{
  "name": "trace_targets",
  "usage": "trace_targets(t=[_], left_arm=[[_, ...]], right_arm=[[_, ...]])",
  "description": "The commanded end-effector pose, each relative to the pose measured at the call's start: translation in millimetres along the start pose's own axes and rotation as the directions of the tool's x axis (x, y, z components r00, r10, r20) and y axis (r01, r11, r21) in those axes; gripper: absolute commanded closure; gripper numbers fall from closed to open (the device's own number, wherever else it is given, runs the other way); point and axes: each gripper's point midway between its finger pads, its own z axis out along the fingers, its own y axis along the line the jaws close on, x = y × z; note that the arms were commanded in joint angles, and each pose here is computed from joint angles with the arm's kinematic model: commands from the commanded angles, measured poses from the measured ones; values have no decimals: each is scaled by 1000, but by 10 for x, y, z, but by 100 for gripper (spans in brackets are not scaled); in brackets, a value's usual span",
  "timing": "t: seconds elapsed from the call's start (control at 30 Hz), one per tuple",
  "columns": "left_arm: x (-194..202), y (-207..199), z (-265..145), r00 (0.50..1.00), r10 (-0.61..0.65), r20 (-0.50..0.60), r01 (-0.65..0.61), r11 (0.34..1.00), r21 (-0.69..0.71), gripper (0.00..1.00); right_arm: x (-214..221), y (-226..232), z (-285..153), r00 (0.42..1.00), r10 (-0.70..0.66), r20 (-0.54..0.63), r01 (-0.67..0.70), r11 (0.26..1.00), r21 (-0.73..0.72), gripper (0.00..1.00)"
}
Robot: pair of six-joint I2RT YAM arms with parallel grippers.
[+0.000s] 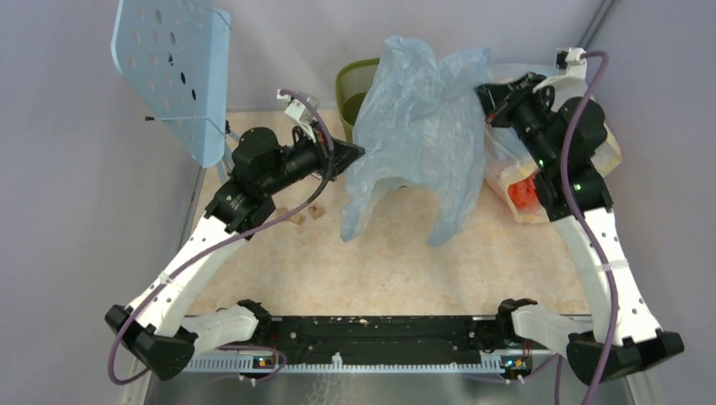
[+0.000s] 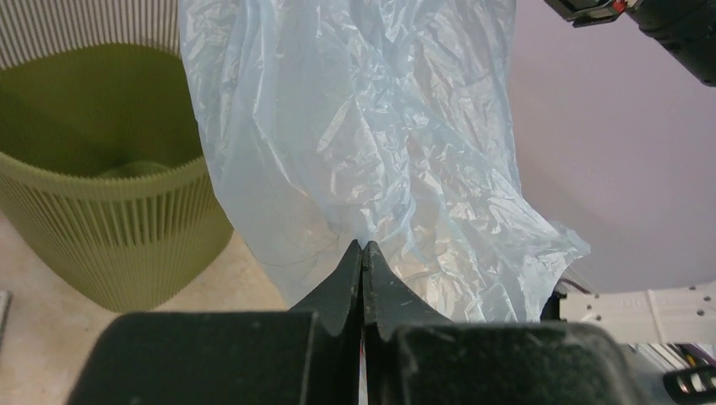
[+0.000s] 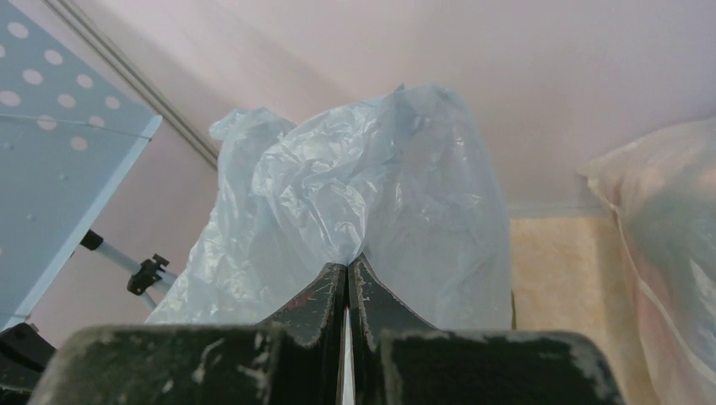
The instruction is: Put the trash bags into the trash bin
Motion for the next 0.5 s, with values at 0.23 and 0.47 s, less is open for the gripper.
trace_targets(t=[0.23, 0.47], left_arm=[[-681, 412, 370, 990, 76, 117, -60, 990, -131, 100], [-827, 474, 413, 987, 69, 148, -51, 991, -126, 100]], right_arm=[[-1, 207, 963, 998, 16, -53, -23, 991, -135, 100], [473, 431, 1517, 982, -76, -172, 52, 989, -140, 100]])
